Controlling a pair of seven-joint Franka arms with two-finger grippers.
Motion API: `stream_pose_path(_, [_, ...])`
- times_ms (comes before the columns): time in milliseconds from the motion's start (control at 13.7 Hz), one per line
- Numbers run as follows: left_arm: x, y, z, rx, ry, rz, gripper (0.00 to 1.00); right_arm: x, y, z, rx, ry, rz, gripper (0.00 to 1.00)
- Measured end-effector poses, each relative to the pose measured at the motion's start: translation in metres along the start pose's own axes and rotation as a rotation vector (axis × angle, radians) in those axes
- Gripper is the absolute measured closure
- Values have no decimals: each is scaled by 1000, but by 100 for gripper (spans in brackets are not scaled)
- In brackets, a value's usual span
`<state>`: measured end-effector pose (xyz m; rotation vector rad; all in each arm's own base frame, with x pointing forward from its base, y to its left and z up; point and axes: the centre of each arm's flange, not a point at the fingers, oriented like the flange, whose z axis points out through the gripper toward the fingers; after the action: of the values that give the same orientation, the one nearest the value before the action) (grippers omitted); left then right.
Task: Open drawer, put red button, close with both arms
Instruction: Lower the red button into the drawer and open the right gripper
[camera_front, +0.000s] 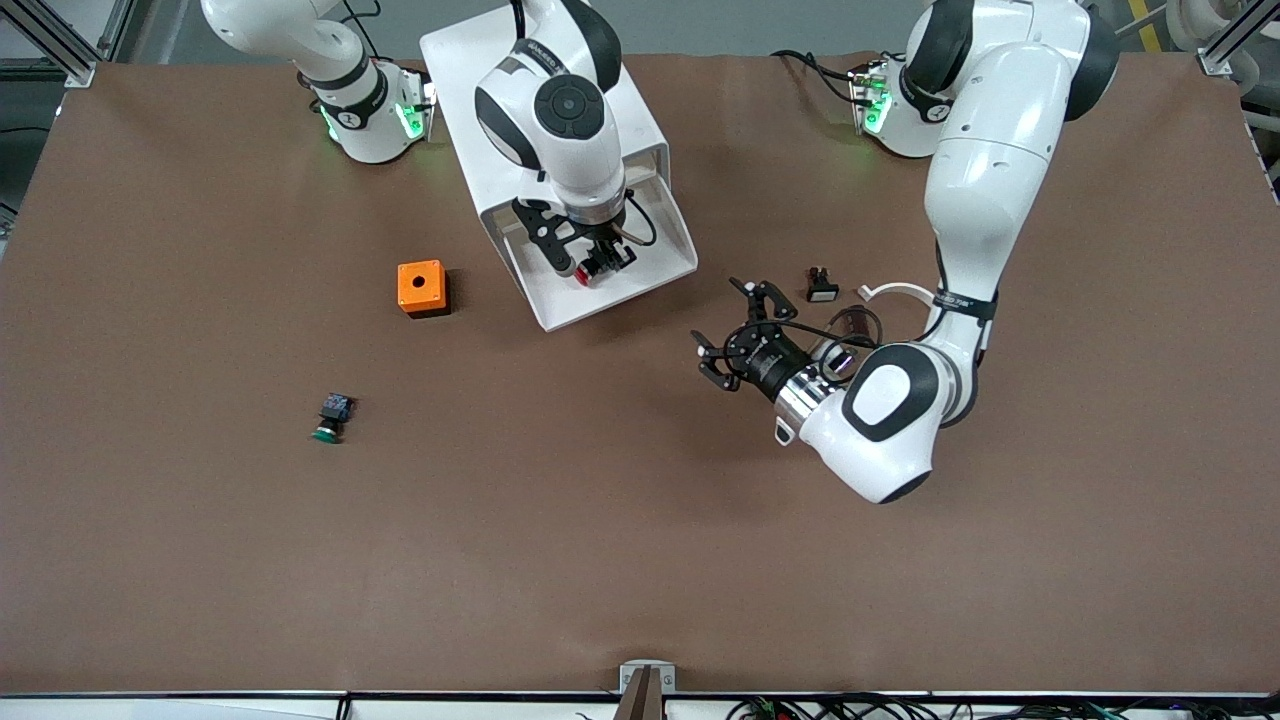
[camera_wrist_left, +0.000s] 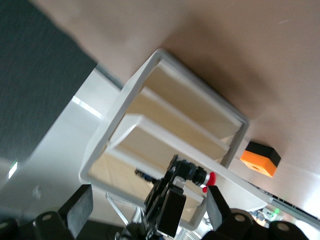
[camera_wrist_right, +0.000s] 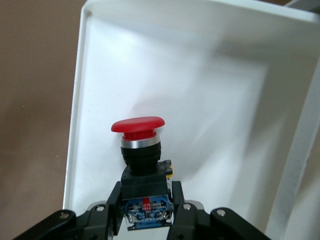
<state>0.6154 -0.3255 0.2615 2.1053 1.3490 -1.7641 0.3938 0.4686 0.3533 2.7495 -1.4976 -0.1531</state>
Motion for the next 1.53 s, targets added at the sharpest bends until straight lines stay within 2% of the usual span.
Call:
stream_pose_path(218, [-11,5,-11,-84,134,195,0,-2,0,1,-1,0,20,59])
stream_pose_path(364, [-26,10,-15,-147,256,286,0,-5,1,3,-2,1,29,59])
stream_pose_path(510, [-41,10,-20,-192,336,347,0,-7,0,3,1,0,62,59])
stream_pose_path(728, [-49,10,-27,-216,451,403,0,-9,-3,4,6,-2,96,59])
stream_pose_path(874, [-55,13,-26,-234,523,422,0,-11,-8,3,13,-2,98,44])
stream_pose_path(1020, [-62,21,-20,-259,612,444,0,-12,-15,-10,38,-3,84,22])
stream_pose_path(1165, [-69,28,-13,-273,704,469,0,-6,-23,-36,9,11,-28,2])
stream_pose_path(1384, [-78,34,-2,-267,804,505,0,35,-34,-93,-74,27,-274,0])
stream_pose_path(1529, [-84,38,14,-232,876,525,0,89,-40,-127,-101,12,-389,0])
